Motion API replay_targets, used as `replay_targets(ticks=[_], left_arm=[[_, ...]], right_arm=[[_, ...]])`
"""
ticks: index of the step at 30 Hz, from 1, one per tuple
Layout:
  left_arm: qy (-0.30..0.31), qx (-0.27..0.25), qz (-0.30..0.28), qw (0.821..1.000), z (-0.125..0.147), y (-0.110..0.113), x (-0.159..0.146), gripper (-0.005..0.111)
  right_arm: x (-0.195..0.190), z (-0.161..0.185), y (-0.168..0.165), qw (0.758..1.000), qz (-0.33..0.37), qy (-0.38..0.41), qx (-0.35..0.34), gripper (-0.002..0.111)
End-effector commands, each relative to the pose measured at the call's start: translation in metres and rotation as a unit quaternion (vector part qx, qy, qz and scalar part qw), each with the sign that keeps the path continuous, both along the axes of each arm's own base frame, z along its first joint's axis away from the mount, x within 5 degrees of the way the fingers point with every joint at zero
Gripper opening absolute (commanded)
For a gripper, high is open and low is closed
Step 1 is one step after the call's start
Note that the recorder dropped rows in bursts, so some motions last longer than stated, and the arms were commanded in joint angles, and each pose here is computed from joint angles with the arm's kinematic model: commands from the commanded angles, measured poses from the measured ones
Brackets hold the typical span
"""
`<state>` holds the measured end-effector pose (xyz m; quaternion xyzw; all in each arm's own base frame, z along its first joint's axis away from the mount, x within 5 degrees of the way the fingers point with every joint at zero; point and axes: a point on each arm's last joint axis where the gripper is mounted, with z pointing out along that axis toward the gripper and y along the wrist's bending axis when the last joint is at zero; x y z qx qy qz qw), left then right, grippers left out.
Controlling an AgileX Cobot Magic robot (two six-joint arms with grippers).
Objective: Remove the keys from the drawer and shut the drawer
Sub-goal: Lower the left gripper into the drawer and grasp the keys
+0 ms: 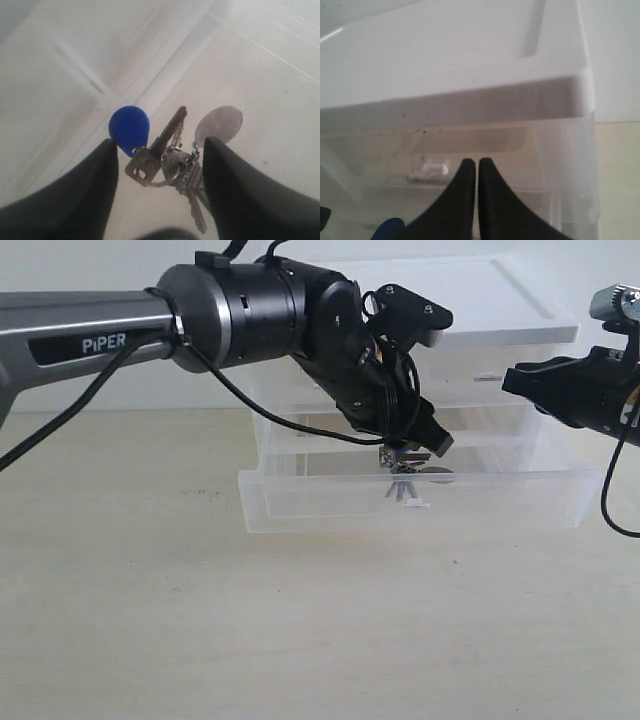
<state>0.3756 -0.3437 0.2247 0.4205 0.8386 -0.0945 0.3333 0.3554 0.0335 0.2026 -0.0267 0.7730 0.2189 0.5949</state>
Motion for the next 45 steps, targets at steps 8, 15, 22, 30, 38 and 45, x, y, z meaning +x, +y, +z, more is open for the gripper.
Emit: replay_targets(ticks=[8,15,22,30,38,45], left_arm=[[-0.003,-0.008,-0.002,1.0,-0.017,-0.005,0.006,0.048],[0.009,0.001,-0.001,1.0,-0.03,-0.007,0.007,0.048],[0.003,0.018,-0.012,1.0,-0.038,-0.007,0.009,0.048],[-0.074,0.075,-0.13,0.986,0.005,-0.01,-0.01,0.048],[-0.104,0.14,-0.28,0.944,0.005,-0.02,-0.031,0.048],[-0.138,0.135,-0.271,0.943,0.0,-0.019,-0.019,0.048]], right_arm=[[0.0,0.0,0.001,1.0,0.004,-0.003,-0.005,0.0],[0.0,0.0,0.001,1.0,0.004,-0.003,-0.005,0.0],[0.0,0.0,0.001,1.0,0.004,-0.003,-0.005,0.0],[0.0,0.0,0.001,1.0,0.004,-0.003,-0.005,0.0],[0.0,0.0,0.001,1.0,0.004,-0.003,-0.005,0.0],[0.0,0.0,0.001,1.0,0.006,-0.003,-0.006,0.0]])
